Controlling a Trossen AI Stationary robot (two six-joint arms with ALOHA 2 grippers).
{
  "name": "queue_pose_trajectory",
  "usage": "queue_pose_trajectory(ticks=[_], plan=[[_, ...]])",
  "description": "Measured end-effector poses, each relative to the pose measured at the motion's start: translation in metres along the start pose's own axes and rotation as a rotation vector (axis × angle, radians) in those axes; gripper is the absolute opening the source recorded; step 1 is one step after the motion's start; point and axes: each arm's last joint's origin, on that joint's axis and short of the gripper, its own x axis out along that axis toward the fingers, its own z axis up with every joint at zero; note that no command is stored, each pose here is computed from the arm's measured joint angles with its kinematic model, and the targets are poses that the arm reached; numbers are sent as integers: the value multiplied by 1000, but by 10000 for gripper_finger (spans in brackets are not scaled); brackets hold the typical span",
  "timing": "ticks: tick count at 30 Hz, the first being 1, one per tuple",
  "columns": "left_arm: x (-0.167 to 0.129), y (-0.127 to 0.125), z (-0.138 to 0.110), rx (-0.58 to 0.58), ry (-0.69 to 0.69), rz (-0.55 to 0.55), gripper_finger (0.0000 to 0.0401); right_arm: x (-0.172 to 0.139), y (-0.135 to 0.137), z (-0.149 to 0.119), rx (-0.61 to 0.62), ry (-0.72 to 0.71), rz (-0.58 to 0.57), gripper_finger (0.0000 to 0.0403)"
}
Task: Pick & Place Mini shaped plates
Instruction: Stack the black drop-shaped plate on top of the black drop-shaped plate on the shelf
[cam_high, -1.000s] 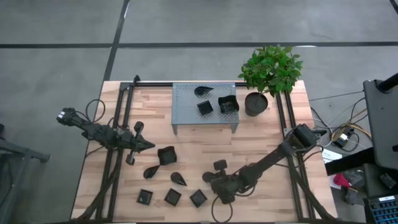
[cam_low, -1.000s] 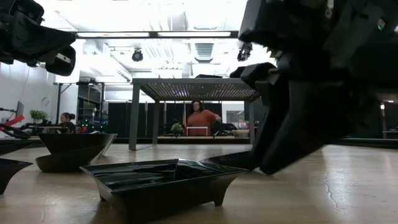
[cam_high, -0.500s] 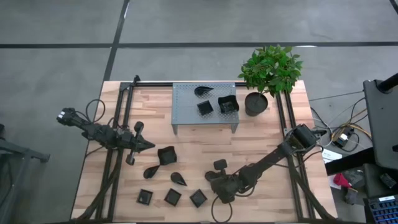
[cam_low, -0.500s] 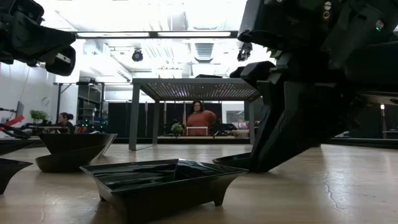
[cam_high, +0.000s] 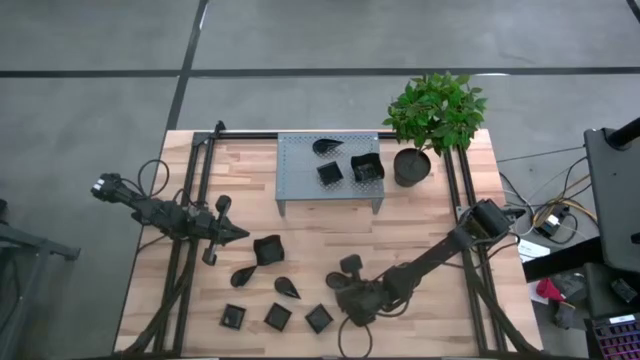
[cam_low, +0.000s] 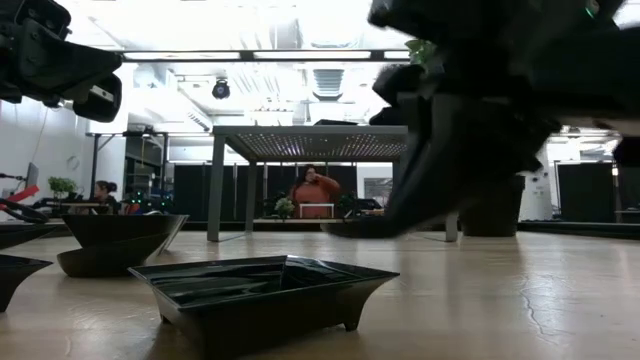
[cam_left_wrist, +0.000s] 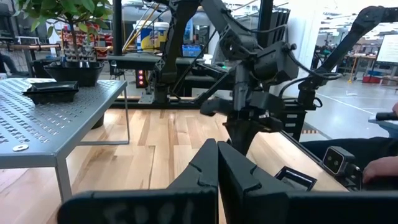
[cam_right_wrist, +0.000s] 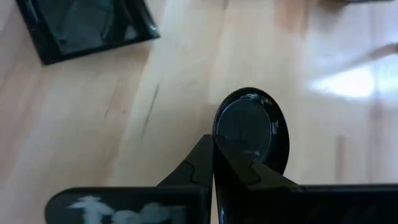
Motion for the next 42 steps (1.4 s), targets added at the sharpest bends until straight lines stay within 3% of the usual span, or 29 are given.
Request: queue_pose_trajectory(ticks=[8, 14, 26, 35, 42], plan=[[0, 0, 0, 0, 0, 0, 0, -27, -16, 31, -198, 49, -204, 8], [0, 0, 0, 0, 0, 0, 0, -55, -50, 55, -293, 18, -313, 8], [0, 0, 0, 0, 0, 0, 0, -105, -171, 62, -290, -1, -423, 8], [0, 0, 0, 0, -1, 0, 0, -94, -278, 40, -195, 18, -371, 8], [0, 0, 0, 0, 0, 0, 0, -79, -340, 13, -116, -16, -339, 8]])
